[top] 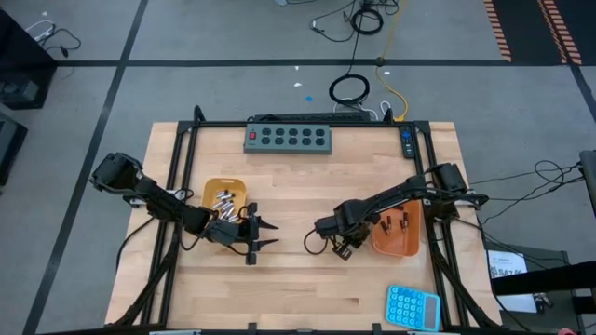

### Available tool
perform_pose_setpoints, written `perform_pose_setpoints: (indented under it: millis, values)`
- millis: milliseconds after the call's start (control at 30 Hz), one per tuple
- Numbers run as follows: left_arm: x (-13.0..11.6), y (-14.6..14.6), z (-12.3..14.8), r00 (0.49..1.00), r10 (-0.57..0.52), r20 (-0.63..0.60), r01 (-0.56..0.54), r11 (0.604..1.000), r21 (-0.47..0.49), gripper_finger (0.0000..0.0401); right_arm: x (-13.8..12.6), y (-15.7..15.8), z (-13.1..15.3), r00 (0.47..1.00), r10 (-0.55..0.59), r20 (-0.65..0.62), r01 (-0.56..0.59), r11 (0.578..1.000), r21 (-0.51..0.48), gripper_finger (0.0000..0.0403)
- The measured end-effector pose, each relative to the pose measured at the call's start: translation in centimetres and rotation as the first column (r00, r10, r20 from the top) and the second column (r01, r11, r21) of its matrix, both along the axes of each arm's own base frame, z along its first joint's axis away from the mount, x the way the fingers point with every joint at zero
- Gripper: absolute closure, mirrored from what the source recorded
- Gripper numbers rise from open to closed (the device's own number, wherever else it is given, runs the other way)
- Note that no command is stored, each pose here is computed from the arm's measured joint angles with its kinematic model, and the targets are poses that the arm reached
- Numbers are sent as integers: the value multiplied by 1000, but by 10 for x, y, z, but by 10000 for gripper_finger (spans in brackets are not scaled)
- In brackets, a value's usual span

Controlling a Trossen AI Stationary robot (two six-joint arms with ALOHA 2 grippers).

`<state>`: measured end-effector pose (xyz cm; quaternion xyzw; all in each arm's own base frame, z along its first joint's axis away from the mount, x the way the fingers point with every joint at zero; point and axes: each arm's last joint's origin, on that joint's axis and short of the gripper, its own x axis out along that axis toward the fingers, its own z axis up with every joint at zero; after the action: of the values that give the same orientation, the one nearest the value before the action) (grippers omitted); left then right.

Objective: Sort batteries
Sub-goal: Put the black battery into the orange bin

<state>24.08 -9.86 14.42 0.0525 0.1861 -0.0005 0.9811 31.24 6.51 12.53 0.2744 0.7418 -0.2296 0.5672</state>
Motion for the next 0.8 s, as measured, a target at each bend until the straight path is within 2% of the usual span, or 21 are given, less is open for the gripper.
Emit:
perform_pose_setpoints:
  millis: [133,300,400,567,800]
  values:
    - [0,0,0,1000,0,1,0,1000,1,228,1,0,5,1000,7,-3,-7,1000,-6,368]
    - [0,0,0,1000,2,4,-2,1000,0,228,8,-2,18,1000,13,-21,-14,998,-67,331]
    - [0,0,0,1000,2,4,-2,1000,0,228,15,-4,29,1000,-4,-1,3,997,-80,305]
    - [0,0,0,1000,2,4,-2,1000,-1,228,17,-10,30,998,-55,-1,55,995,-84,266]
    - [0,1,0,1000,2,3,-2,1000,-1,228,17,-34,31,997,-81,-12,78,988,-130,250]
